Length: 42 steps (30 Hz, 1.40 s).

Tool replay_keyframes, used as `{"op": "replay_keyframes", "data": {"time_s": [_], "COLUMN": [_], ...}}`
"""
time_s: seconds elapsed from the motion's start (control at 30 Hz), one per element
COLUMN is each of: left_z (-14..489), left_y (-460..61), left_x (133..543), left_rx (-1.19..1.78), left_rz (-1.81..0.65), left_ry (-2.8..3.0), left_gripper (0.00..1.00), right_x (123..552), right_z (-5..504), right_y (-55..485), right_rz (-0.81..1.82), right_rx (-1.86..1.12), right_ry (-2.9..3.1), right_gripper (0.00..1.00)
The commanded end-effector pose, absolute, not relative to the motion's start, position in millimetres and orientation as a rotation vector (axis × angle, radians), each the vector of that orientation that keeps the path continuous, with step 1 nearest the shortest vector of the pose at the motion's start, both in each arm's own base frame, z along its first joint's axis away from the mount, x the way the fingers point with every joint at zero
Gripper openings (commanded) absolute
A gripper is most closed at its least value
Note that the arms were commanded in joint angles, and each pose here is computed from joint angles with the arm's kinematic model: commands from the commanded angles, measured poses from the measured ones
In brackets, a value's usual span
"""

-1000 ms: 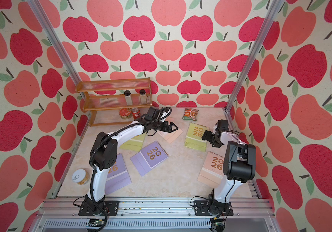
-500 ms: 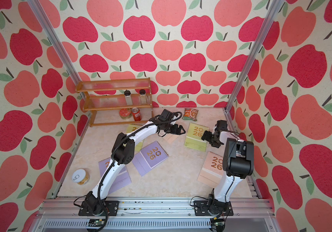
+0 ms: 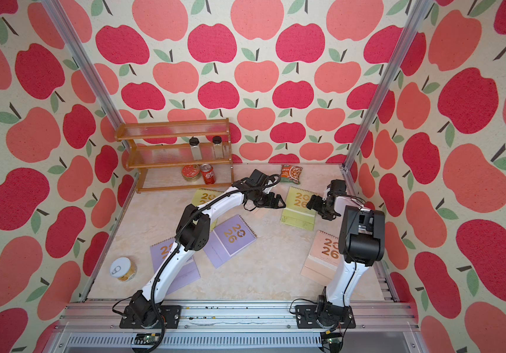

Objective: Stack the calendars
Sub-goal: Move the calendar to the center of the board.

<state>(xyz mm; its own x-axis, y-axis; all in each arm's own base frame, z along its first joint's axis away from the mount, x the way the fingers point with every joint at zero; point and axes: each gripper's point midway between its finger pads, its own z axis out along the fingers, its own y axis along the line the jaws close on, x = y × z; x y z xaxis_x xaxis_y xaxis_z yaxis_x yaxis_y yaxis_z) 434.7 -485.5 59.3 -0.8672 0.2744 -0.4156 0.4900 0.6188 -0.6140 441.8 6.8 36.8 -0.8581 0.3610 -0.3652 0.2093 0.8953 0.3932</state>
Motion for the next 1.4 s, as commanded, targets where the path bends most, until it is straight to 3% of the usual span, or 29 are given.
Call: {"op": "replay_keyframes", "data": {"time_s": [0.0,0.87,1.37], "left_z": [49.0,24.7,56.6], "left_y": [-495.0,-507.9,-481.6], "left_x": [429.4,389.5,359.4], "left_rx": [0.612,0.614,0.625], "left_rz": [-1.153,-1.261,-1.249], "left_ry": [2.588,2.698,2.695], "left_gripper": [0.88,0.84,0.83], "right_x": [434.0,400.6,367.0], "right_z": [21.0,13.8,17.1], "right_y": [13.9,82.5,96.7], "right_rz": [0.541,0.663,0.632], "right_rx": [0.453,0.369,0.411], "right_ry": [2.685,2.762,2.765], "right_gripper": [0.82,0.73,0.72]}}
